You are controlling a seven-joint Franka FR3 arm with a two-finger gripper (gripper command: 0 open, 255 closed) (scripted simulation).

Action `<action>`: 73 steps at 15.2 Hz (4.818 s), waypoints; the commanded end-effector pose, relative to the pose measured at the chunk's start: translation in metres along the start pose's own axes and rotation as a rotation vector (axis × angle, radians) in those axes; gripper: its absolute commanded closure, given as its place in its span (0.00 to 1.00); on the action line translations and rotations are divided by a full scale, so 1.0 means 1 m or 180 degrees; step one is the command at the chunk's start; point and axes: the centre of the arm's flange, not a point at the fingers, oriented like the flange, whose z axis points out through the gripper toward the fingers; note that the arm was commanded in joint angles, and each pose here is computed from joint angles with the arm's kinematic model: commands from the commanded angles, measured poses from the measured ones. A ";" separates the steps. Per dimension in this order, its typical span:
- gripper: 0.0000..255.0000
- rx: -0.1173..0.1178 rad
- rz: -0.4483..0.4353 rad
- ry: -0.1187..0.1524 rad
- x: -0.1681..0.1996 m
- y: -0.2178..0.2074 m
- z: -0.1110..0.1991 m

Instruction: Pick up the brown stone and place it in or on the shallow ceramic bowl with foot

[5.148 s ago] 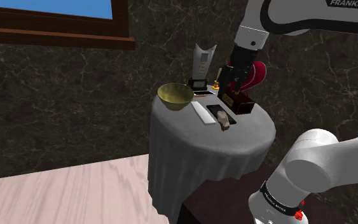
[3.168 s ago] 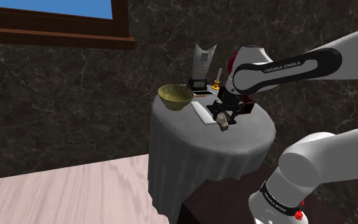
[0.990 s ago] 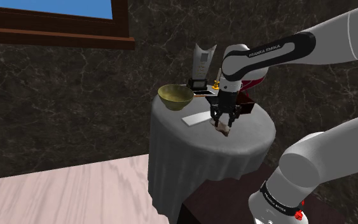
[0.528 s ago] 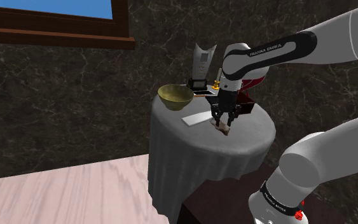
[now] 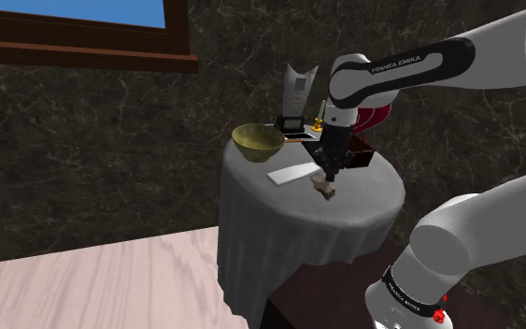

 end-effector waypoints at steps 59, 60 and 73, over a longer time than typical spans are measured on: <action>1.00 -0.0604 -0.0775 0.0295 -0.038 -0.038 -0.101; 1.00 -0.0604 -0.0775 0.0295 -0.040 -0.037 -0.106; 1.00 -0.0604 -0.0775 0.0295 0.038 -0.135 -0.152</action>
